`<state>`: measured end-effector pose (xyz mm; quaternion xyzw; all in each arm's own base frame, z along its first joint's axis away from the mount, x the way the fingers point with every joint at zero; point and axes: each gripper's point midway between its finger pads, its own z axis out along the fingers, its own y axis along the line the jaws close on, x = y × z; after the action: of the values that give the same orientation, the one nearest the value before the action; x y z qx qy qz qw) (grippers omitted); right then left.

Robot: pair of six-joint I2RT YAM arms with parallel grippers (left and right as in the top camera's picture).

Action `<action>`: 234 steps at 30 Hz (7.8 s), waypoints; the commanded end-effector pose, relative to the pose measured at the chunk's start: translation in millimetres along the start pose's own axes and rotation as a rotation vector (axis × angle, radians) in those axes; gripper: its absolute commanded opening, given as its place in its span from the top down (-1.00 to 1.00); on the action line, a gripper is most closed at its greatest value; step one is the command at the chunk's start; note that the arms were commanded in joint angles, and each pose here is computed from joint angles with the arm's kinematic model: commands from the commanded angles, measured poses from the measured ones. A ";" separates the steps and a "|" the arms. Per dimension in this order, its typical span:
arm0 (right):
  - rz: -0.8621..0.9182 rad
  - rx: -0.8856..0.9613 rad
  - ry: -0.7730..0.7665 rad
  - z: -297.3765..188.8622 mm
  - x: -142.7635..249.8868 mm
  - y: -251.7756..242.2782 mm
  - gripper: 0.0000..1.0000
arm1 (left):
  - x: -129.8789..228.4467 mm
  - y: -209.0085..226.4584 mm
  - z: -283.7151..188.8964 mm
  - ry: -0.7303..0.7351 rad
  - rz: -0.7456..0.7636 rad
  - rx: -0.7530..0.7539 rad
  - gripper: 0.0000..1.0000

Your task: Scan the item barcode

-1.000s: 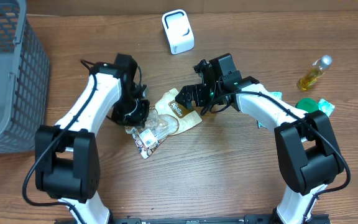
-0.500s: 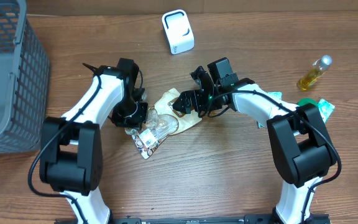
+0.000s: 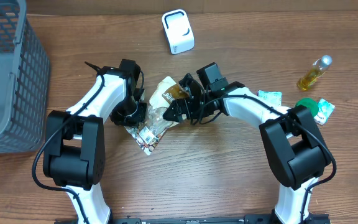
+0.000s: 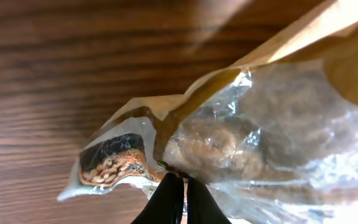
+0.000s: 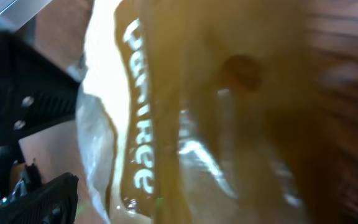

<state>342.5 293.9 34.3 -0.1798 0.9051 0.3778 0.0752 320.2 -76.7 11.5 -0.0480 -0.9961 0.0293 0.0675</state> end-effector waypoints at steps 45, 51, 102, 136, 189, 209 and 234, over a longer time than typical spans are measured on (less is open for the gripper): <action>0.016 0.044 -0.181 -49.5 -44.2 -33.7 -1.00 | -25.3 -24.2 -28.5 -0.032 0.025 0.126 0.62; -0.002 0.046 -0.163 -40.8 -40.5 -26.4 -1.00 | -23.0 -22.5 -8.0 -0.039 0.043 0.126 0.70; -0.034 -0.193 -0.182 -50.3 -50.5 15.3 -0.76 | -37.6 2.8 28.5 -0.148 0.132 -0.011 0.69; -0.065 -0.044 -0.207 -45.0 -53.6 -6.6 0.83 | -68.2 -13.2 22.7 -0.278 0.392 -0.077 0.70; -0.015 -0.245 -0.179 -68.1 -49.2 24.3 0.93 | -70.6 -7.3 -116.9 -0.448 -0.005 0.346 0.84; 0.246 0.367 -0.065 -21.0 5.9 -23.9 -0.28 | -2.8 -13.2 -66.8 -0.143 -0.071 0.373 0.72; 0.142 0.685 -0.033 -66.7 3.1 -57.5 -1.00 | 28.7 -11.9 -31.7 -0.025 -0.111 0.307 0.65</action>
<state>357.3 202.3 38.2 -0.0473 0.9923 0.0461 0.1045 296.6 -83.2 49.7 0.0131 -0.9819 0.1795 0.0598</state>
